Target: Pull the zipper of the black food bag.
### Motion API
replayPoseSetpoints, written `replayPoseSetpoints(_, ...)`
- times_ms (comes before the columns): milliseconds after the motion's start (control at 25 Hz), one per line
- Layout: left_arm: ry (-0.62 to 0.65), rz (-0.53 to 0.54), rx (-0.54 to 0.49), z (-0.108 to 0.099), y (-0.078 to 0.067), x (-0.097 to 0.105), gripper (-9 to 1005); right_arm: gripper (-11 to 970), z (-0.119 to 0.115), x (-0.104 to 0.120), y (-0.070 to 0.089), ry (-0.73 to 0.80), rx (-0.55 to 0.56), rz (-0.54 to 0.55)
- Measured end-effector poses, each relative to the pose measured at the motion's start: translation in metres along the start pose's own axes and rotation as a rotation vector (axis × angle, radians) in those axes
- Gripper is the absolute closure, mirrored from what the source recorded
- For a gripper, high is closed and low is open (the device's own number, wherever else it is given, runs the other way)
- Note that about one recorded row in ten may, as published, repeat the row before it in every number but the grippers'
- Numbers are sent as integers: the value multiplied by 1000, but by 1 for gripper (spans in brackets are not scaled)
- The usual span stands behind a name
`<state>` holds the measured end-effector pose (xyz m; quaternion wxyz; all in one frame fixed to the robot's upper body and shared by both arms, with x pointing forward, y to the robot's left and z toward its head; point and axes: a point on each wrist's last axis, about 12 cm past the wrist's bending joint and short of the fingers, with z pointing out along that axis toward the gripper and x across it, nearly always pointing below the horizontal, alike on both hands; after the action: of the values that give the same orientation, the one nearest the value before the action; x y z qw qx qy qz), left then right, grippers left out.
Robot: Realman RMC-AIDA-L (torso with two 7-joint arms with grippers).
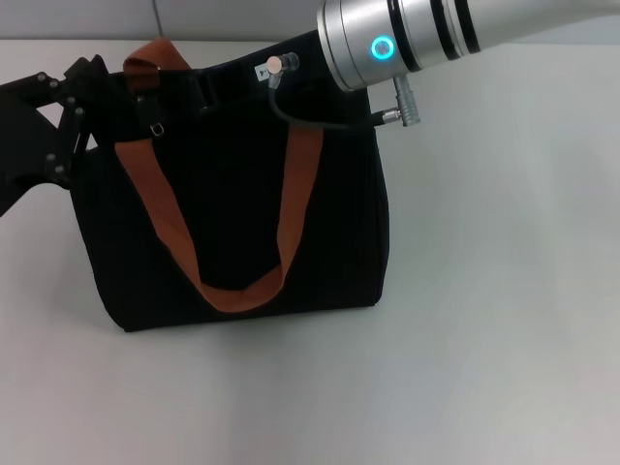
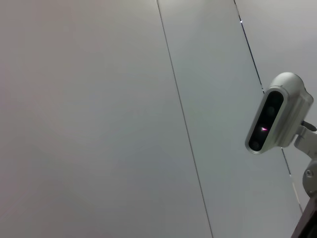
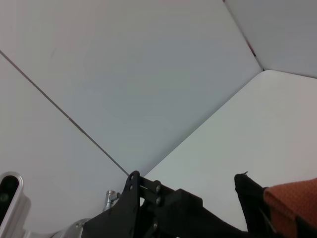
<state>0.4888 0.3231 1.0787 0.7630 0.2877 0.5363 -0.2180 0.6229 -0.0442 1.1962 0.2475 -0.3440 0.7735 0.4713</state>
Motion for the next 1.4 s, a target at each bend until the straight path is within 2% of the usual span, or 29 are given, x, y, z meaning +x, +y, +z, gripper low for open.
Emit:
replayPoseSetpoints(160,-3,0,4,0,0,0,971,740,0,0,0,-1,1,-1)
replayPoseSetpoints(720,-14,-4,6,1,-1,-1,970,739,3,0,2,13,5,-30)
replayPoseSetpoints(1080,-29,-4,13,-1,-2,-3,970,625,3,0,3,13,6,-32)
replayPoseSetpoints(1400,-36,-8,20,-1,-3,-4,970,624,6,1,6,21,3,-52)
